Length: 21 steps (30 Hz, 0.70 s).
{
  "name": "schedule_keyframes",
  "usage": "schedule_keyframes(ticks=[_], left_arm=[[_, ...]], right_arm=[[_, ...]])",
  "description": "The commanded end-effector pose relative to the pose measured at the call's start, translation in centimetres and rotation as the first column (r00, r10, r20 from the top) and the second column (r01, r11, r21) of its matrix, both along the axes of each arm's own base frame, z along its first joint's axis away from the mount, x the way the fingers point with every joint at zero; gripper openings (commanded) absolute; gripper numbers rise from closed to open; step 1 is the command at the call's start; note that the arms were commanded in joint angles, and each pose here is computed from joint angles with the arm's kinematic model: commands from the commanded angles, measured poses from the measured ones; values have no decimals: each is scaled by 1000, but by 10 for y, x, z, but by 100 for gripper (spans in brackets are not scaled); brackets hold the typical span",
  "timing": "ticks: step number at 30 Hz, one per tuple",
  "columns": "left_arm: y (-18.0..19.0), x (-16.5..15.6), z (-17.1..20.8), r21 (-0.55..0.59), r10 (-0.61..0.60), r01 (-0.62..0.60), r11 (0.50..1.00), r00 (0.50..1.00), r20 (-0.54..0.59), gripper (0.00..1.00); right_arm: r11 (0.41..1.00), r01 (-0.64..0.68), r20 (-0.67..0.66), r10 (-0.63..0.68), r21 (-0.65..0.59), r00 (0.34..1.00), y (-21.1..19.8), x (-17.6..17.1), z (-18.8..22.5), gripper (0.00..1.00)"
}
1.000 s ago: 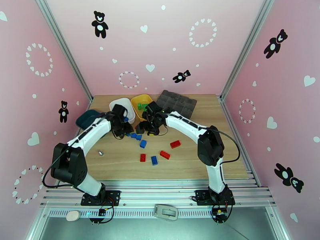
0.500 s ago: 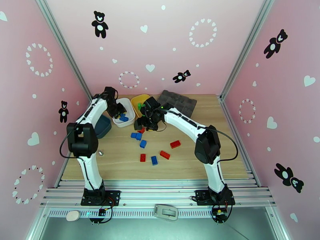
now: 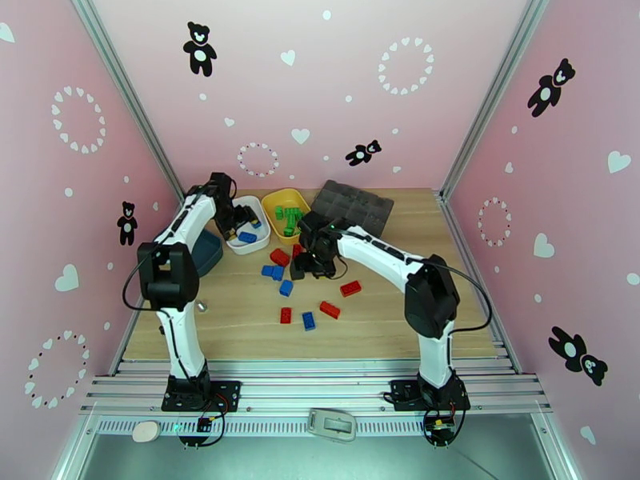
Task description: Sort the legos into containers by color
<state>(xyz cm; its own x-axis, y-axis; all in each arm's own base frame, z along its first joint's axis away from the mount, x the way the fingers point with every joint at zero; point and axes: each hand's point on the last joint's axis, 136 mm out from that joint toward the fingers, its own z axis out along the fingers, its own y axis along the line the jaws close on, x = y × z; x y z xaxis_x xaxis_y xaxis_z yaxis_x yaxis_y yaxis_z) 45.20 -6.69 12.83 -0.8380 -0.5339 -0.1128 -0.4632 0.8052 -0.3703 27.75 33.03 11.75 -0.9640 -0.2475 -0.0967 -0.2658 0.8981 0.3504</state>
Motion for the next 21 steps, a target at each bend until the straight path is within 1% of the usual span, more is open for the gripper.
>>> schedule_keyframes(ticks=[1,4,7,10,13,14,17,21], left_arm=[[-15,-31,19,-9,-24,24,1000,999,45,82],[-29,-65,12,-9,-45,45,999,998,39,87],[-42,-100,2,-27,-50,51,998,999,19,89],[-50,-134,-9,-35,-35,35,999,999,1,92],[-49,-163,-23,-42,1,-2,999,1000,-28,96],[-48,-172,-27,-45,13,-15,999,999,-36,98],[-42,-195,-41,-42,39,-42,998,997,-70,98],[-38,-210,-49,-41,50,-54,998,994,-97,98]], right_arm=[[1000,5,15,-5,-29,1000,-9,-15,5,71],[998,-8,1,8,-61,1000,-12,-29,-3,70],[994,-27,-12,25,-103,1000,-13,-42,-11,68],[987,-43,-18,41,-154,999,-14,-54,-20,67],[980,-55,-27,50,-190,998,-14,-66,-28,66],[979,-58,-30,54,-196,998,-13,-70,-30,65],[976,-74,-42,66,-207,997,-9,-79,-37,64],[971,-92,-61,81,-221,995,-6,-89,-46,62]])
